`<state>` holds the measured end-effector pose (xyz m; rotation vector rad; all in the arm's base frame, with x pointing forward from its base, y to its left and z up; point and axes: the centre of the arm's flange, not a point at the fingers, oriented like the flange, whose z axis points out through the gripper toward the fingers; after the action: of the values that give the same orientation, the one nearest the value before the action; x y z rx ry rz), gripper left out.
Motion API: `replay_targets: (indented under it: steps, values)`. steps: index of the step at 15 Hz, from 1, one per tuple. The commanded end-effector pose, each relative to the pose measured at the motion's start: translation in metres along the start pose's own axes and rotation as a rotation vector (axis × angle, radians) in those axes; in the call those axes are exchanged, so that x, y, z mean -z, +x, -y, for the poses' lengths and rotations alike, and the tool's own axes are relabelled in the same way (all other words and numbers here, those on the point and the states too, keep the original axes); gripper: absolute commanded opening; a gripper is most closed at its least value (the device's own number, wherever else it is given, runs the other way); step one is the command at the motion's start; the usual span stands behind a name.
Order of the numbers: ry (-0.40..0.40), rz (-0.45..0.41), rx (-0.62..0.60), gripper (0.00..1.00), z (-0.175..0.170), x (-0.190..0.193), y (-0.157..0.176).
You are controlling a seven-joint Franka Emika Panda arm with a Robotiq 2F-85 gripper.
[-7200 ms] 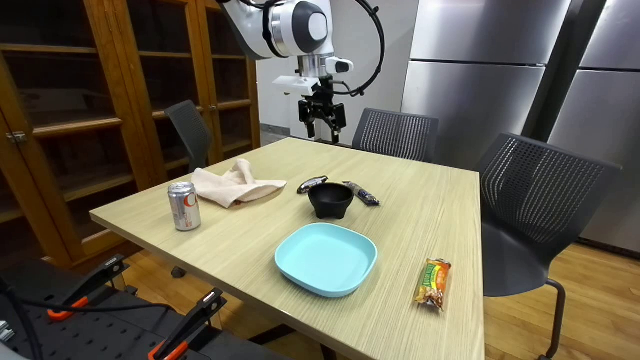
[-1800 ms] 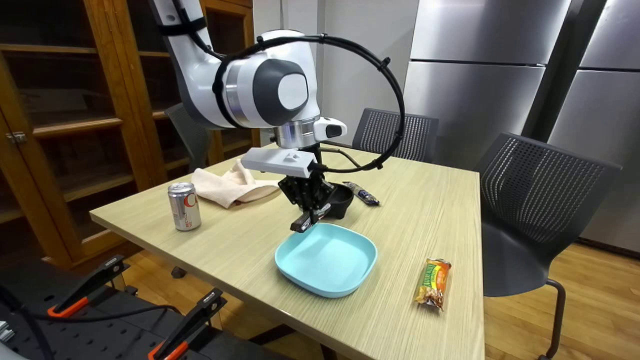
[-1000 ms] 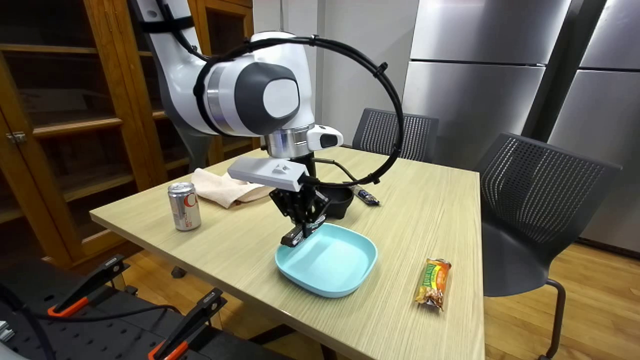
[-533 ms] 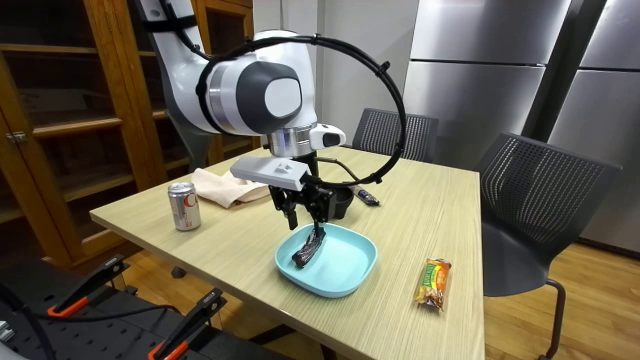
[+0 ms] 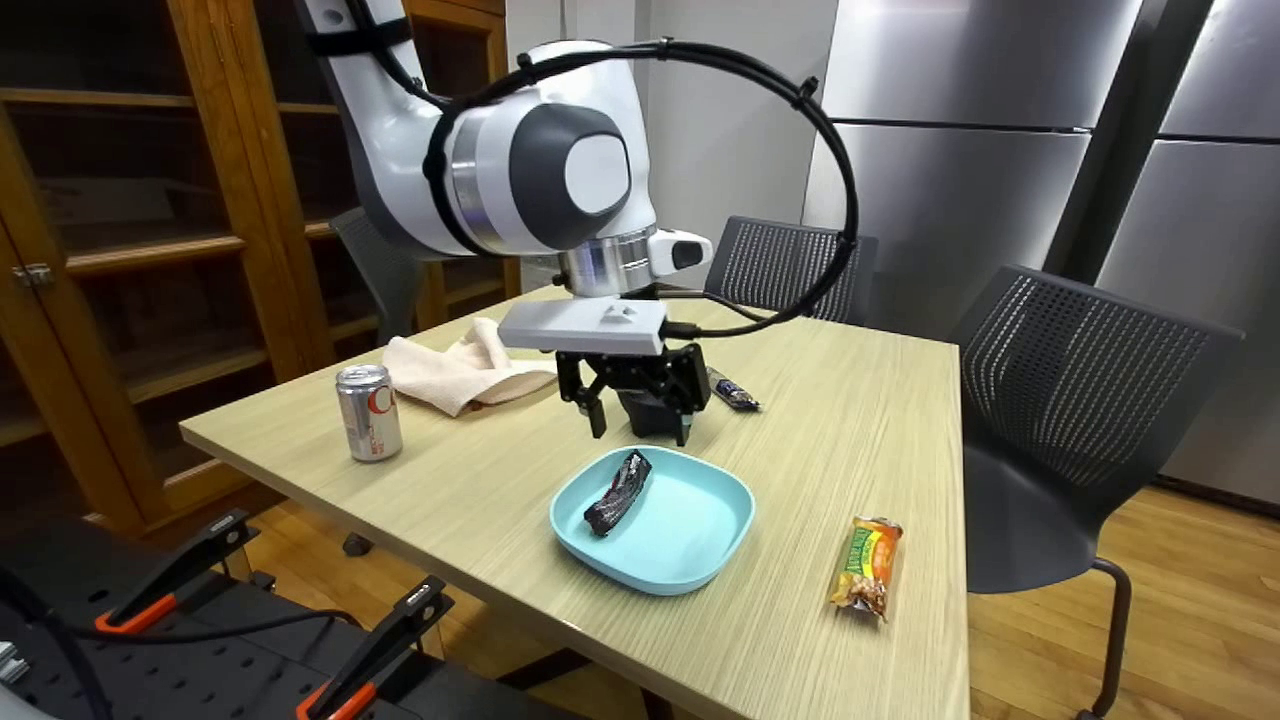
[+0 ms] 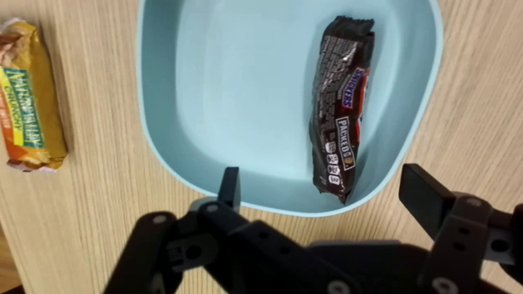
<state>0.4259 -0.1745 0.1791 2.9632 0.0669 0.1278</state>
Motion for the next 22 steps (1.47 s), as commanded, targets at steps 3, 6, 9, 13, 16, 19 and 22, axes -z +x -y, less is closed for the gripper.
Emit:
replay_targets:
  steps: [3,6,9,13,16,19,22]
  values:
    - [-0.004,0.009,0.09,1.0,-0.056,0.004,-0.003]
    - [0.034,-0.005,0.077,1.0,-0.085,0.0,-0.015]
    - [0.085,-0.024,0.035,1.0,-0.108,-0.007,-0.025]
    - [0.16,-0.027,-0.047,1.0,-0.137,-0.013,-0.034]
    - [0.12,-0.025,-0.053,1.0,-0.123,-0.012,-0.041]
    - [0.123,-0.022,-0.042,1.0,-0.117,-0.014,-0.039]
    - [0.124,-0.022,-0.041,1.0,-0.117,-0.014,-0.038]
